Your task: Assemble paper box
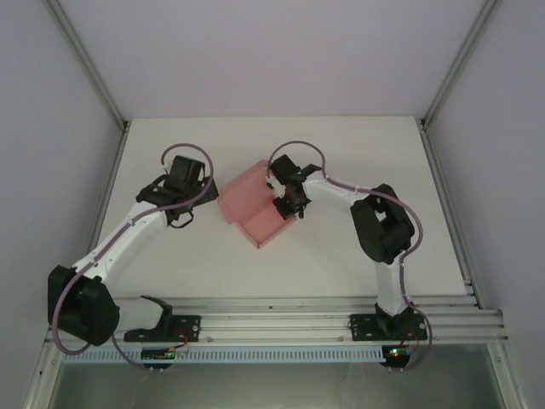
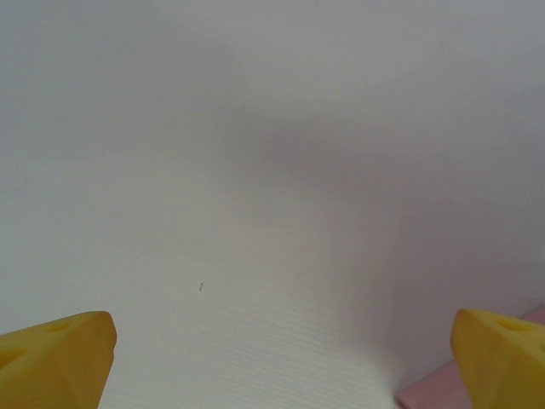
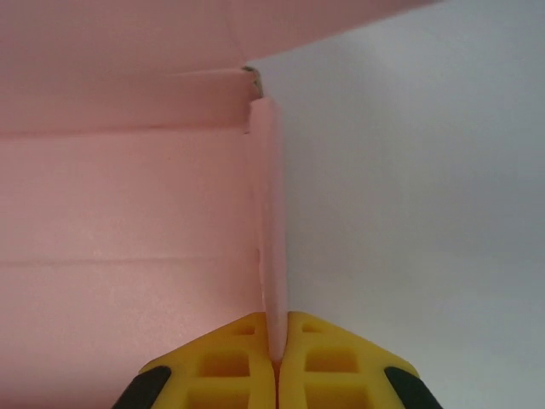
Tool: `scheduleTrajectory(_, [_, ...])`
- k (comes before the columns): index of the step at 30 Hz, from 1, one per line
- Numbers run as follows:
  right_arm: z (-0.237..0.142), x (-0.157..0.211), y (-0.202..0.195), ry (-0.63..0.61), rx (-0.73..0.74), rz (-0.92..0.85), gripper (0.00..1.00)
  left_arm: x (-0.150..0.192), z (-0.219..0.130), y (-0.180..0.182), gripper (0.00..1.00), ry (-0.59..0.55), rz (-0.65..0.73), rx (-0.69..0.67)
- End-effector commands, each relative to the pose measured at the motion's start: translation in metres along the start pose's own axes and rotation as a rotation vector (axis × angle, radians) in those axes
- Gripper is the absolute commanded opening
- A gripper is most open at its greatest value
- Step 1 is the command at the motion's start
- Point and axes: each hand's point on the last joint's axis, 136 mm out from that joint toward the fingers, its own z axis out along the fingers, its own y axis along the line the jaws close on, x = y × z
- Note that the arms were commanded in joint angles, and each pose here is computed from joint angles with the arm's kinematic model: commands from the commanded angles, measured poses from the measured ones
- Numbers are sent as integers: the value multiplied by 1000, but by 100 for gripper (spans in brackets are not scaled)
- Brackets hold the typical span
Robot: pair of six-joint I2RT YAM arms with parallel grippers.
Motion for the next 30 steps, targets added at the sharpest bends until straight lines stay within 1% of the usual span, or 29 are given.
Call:
scheduleTrajectory(1, [-16, 34, -26, 59, 203, 394, 0, -12, -9, -8, 100, -30, -26, 52])
scheduleTrajectory(2, [-17, 40, -30, 57, 238, 447, 0, -15, -8, -13, 99, -41, -28, 71])
scheduleTrajectory(3, [-18, 45, -29, 54, 243, 486, 4, -15, -6, -14, 100, -37, -25, 74])
scheduleTrajectory(4, [-17, 51, -25, 65, 225, 521, 6, -14, -6, -15, 100, -31, -20, 75])
scheduleTrajectory(6, [-17, 50, -22, 21, 212, 556, 10, -12, -3, -16, 100, -18, -11, 73])
scheduleTrajectory(7, [-18, 56, -16, 34, 192, 589, 12, -10, -2, -16, 100, -9, -7, 72])
scheduleTrajectory(8, [-19, 57, -13, 18, 181, 602, 12, -8, 0, -17, 100, -1, -1, 73])
scheduleTrajectory(10, [-22, 55, -8, -7, 175, 598, 12, -6, 2, -19, 100, 9, 5, 83])
scheduleTrajectory(12, [-23, 60, -3, 26, 167, 576, 14, -4, 4, -25, 100, 18, 24, 112])
scheduleTrajectory(17, [-23, 59, 1, 27, 144, 563, 29, -1, 4, -49, 100, 39, 110, 239])
scheduleTrajectory(18, [-26, 58, 2, 21, 130, 554, 34, 0, 3, -55, 100, 45, 136, 271])
scheduleTrajectory(20, [-36, 52, 0, -20, 125, 544, 48, 1, 0, -72, 100, 54, 202, 359])
scheduleTrajectory(21, [-43, 49, -2, -39, 123, 525, 57, 2, -2, -80, 100, 61, 232, 398])
scheduleTrajectory(23, [-60, 37, -13, -105, 136, 484, 59, 2, -6, -97, 100, 66, 305, 486])
scheduleTrajectory(24, [-67, 32, -20, -124, 130, 464, 62, 2, -5, -104, 100, 69, 339, 512])
scheduleTrajectory(26, [-81, 15, -28, -176, 47, 390, 75, 2, -2, -116, 100, 80, 418, 562])
scheduleTrajectory(28, [-92, 3, -31, -214, -60, 280, 90, 4, 2, -125, 100, 125, 482, 584])
scheduleTrajectory(29, [-97, -7, -33, -254, -96, 223, 98, 5, 5, -129, 100, 148, 511, 594])
scheduleTrajectory(30, [-102, -13, -37, -277, -113, 176, 99, 8, 6, -134, 100, 166, 547, 619])
